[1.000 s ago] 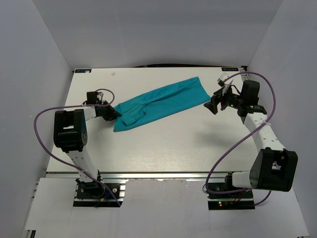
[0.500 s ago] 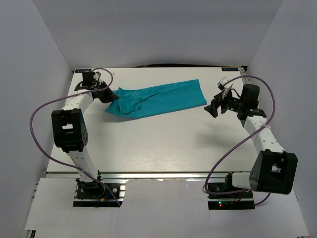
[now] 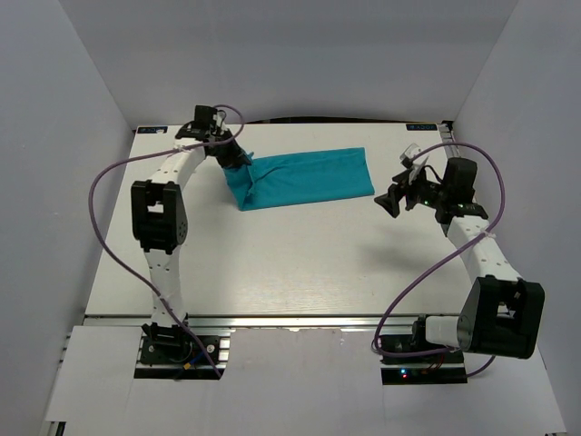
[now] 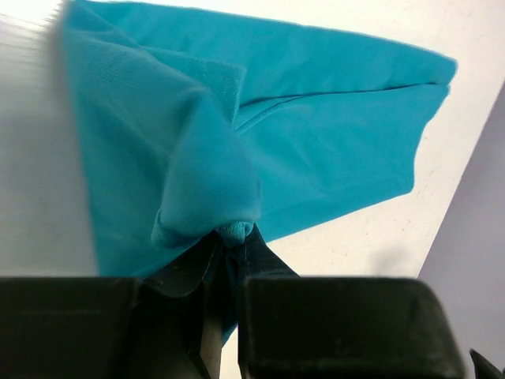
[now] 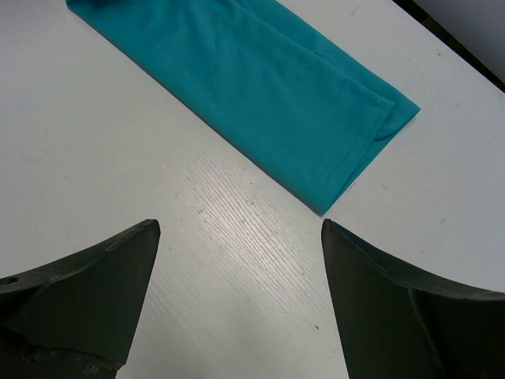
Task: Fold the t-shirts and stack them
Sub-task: Fold the 2/3-rectangle-folded T-shirt at the center of the board.
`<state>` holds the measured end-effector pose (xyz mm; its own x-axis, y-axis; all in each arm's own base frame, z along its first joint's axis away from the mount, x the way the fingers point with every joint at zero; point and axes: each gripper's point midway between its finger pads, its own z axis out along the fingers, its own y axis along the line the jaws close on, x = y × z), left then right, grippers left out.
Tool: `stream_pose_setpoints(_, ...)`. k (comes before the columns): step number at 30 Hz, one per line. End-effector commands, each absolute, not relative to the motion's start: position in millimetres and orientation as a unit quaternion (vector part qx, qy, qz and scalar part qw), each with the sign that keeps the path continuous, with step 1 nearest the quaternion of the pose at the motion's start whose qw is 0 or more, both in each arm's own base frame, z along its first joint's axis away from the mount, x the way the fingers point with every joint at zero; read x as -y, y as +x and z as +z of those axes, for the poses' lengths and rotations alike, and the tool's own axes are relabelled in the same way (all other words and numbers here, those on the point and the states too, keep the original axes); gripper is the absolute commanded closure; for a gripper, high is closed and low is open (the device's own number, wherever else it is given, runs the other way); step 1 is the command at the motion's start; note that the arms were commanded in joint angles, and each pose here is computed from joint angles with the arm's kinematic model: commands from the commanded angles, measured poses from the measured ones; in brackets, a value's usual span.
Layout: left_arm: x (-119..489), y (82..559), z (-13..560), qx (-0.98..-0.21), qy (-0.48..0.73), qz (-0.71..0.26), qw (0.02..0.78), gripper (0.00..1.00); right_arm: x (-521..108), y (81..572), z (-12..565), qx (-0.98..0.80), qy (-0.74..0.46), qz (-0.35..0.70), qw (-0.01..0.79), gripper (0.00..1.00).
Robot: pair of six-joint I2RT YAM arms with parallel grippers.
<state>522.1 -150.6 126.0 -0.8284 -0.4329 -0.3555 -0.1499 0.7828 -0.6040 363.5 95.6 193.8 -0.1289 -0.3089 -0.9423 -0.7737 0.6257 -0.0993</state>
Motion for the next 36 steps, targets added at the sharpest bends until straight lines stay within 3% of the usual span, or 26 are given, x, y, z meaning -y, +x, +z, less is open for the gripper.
stream_pose_setpoints(1, 169, 523, 129, -0.917, -0.167, -0.28, 0.231, 1.0, -96, 363, 212, -0.693, -0.386, 0.207, 0.572, 0.11)
stream_pose_setpoints(10, 205, 533, 120, -0.918, -0.162, -0.282, 0.226, 1.0, -92, 357, 204, -0.698, -0.379, 0.212, 0.569, 0.11)
stream_pose_setpoints(30, 221, 538, 187, -0.895, -0.158, -0.309, 0.28, 1.0, -92, 355, 196, -0.703, -0.371, 0.22, 0.566, 0.11)
stream_pose_setpoints(36, 235, 541, 181, -0.894, -0.159, -0.321, 0.269, 1.0, -91, 358, 197, -0.703, -0.368, 0.22, 0.568, 0.11)
